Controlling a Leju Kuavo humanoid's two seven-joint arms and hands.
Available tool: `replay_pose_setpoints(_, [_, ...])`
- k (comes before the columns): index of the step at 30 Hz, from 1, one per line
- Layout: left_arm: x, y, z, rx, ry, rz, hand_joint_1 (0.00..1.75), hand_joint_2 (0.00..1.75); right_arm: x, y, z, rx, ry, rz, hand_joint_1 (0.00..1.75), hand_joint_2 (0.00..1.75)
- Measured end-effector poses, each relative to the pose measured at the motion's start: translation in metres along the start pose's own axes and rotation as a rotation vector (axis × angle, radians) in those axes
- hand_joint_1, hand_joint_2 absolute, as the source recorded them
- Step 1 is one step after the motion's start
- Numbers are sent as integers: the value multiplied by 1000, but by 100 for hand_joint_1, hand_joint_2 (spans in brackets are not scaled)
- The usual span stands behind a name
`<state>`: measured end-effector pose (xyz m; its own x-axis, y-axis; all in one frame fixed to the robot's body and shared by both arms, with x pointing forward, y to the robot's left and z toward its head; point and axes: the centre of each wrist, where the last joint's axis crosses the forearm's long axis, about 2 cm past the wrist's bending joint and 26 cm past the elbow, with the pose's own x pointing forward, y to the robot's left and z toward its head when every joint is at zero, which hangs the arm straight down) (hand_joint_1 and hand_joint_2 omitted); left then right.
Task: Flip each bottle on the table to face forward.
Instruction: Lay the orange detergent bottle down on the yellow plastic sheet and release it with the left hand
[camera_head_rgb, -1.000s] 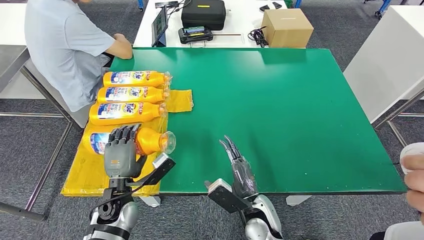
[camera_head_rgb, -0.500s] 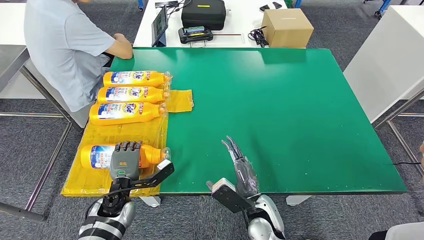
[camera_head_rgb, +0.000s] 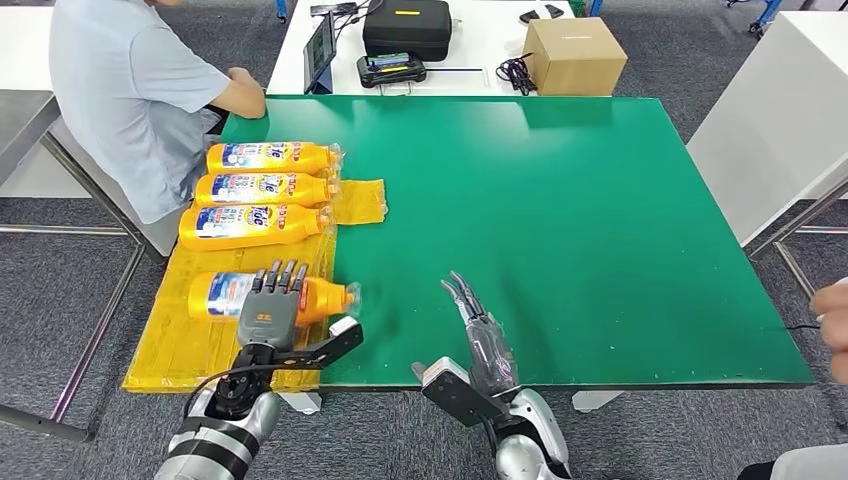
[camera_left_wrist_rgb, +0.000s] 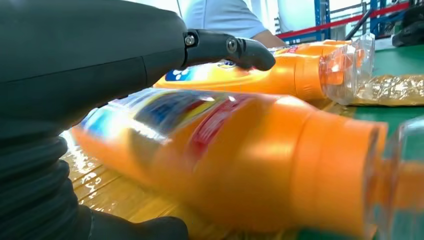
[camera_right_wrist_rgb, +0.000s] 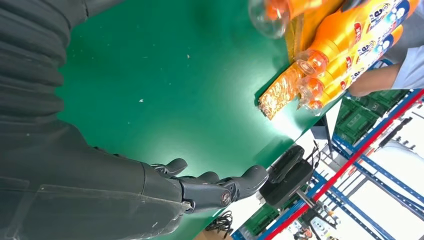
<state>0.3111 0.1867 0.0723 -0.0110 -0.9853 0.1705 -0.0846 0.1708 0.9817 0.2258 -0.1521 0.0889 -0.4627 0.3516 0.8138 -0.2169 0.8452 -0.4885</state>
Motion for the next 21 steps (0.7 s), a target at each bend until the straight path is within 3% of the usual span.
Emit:
replay_pose_setpoints(9, [4,1,-12,-85,14,-29,0,175,-1,-2,-1,-7,4,-13,0,175])
replay_pose_setpoints(21, [8,-1,-12,-82,17,-42,0,175,-2,-4,-2,-14,9,-13,0,175])
